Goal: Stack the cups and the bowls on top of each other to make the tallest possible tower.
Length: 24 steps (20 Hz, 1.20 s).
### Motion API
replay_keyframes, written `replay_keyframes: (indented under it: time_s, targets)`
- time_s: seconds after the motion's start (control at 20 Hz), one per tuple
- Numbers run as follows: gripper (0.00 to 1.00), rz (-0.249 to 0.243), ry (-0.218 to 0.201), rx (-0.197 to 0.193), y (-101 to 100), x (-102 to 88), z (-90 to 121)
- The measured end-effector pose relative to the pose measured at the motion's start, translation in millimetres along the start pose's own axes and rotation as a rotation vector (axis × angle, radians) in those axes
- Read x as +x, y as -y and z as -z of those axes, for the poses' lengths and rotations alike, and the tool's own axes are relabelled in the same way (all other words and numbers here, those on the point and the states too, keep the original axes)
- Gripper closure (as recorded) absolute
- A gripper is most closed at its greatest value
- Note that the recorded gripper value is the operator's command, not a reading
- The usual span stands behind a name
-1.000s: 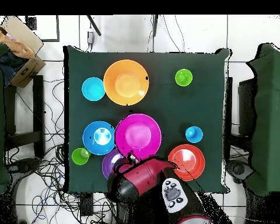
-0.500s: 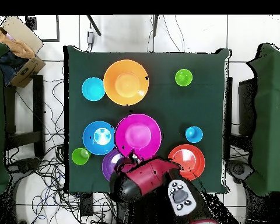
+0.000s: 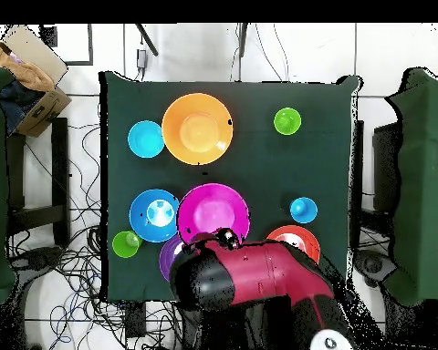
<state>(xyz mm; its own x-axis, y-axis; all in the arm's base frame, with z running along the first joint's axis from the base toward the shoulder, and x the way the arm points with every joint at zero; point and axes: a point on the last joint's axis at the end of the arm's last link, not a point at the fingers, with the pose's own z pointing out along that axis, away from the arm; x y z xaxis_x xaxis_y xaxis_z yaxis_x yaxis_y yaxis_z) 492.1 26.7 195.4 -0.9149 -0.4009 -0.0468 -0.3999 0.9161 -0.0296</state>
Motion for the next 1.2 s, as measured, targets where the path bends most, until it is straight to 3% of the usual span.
replay_keyframes:
  time_s: [0.15, 0.35, 0.4, 0.6, 0.65, 0.75, 0.8, 1.0, 1.2]
  targets:
    - [0.00, -0.024, -0.032, -0.009, 5, -8.9, 37]
    - [0.00, 0.005, -0.044, -0.020, 9, -21.7, 88]
    - [0.00, 0.050, -0.037, -0.016, 8, -28.4, 108]
    - [0.00, 0.138, -0.030, 0.008, 7, -38.2, 131]
    - [0.00, 0.190, -0.029, 0.024, 8, -45.1, 145]
    - [0.00, 0.224, -0.028, 0.033, 9, -51.2, 155]
    - [0.00, 0.266, -0.034, 0.043, 11, -60.2, 165]
    - [0.00, 0.317, -0.054, 0.059, 21, -76.8, 169]
    - [0.00, 0.355, -0.081, 0.056, 44, -91.8, 154]
